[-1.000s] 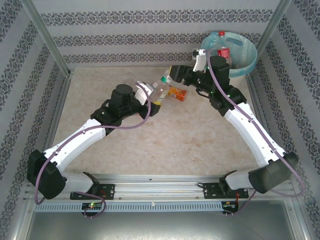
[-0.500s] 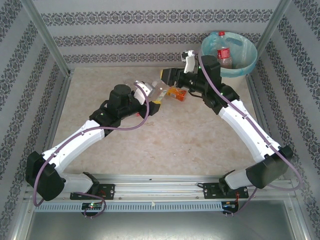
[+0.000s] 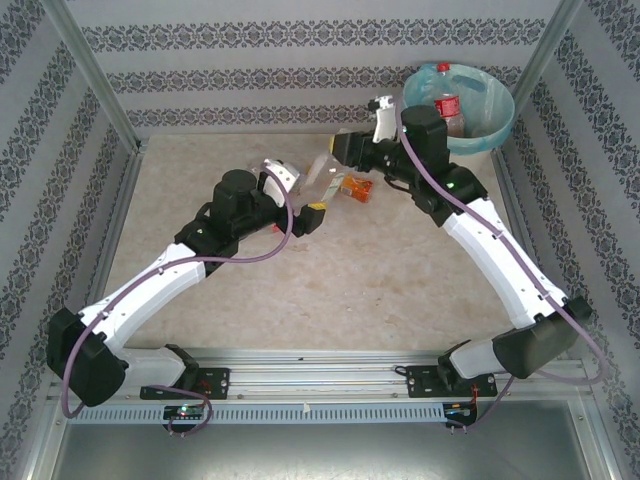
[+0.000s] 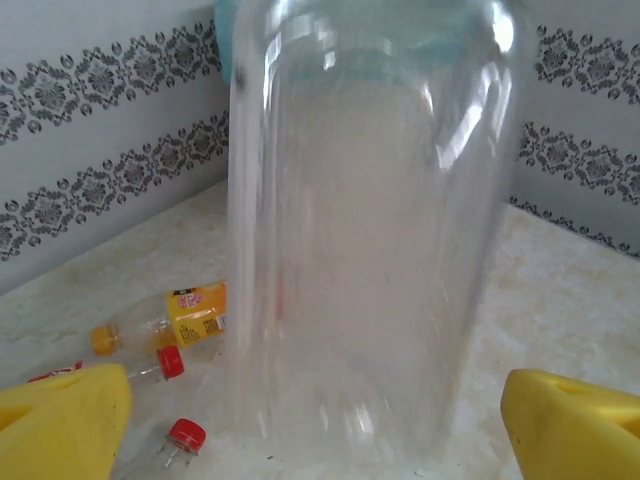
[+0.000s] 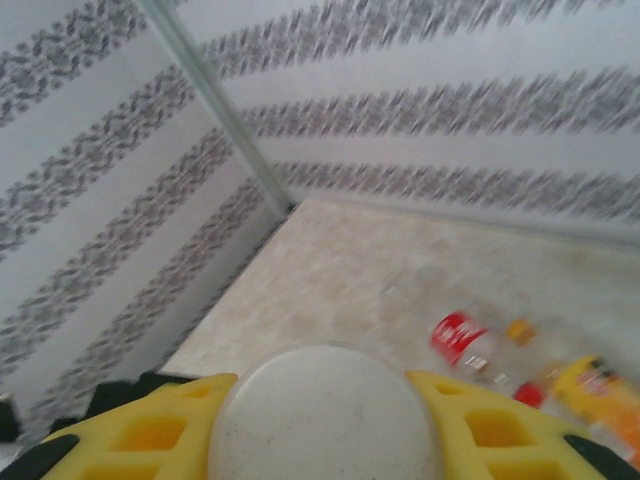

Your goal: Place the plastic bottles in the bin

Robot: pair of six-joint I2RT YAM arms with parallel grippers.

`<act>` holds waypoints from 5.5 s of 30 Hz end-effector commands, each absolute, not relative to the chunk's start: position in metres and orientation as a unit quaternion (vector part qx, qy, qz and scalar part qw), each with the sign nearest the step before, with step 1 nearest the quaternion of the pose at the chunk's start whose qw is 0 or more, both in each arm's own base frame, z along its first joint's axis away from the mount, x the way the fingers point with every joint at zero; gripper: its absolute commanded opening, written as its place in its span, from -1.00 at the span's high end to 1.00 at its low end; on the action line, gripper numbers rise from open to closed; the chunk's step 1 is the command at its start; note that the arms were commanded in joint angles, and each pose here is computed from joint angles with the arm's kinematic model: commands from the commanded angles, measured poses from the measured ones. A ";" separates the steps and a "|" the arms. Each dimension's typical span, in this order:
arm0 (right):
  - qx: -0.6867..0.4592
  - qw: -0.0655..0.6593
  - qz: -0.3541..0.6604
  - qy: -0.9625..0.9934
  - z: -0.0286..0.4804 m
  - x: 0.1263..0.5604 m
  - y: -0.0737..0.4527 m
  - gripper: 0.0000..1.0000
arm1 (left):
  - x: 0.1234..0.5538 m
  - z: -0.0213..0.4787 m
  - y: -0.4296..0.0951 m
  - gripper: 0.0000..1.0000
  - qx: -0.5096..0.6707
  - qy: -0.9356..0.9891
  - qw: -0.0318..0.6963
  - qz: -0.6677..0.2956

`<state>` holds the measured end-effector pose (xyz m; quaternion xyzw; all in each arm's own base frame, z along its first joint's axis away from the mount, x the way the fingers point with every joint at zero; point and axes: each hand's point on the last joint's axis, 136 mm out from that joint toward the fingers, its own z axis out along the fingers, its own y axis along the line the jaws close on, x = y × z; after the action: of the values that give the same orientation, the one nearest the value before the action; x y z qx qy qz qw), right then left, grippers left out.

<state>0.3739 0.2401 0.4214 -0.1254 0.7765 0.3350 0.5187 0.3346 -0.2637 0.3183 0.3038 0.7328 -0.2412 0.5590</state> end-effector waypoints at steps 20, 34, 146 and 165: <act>-0.046 0.621 -0.219 0.751 0.465 0.564 0.036 0.62 | 0.327 0.350 -0.248 -1.00 0.264 0.711 0.606 -0.240; -0.041 0.500 -0.186 0.845 0.348 0.603 0.013 0.50 | 0.324 0.340 -0.243 -0.99 0.265 0.719 0.600 -0.229; -0.127 0.559 0.197 0.796 0.383 0.409 0.211 -0.14 | 0.363 0.029 -0.134 -0.47 0.147 0.985 0.040 -0.079; -0.118 0.565 0.211 0.789 0.397 0.402 0.213 -0.14 | 0.352 0.106 -0.145 -0.12 0.169 0.970 0.130 -0.119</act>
<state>0.4127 0.2079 0.3697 -0.1180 0.8107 0.1894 0.5412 0.3659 -0.1376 0.0736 0.1563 0.9771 -0.0985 0.1055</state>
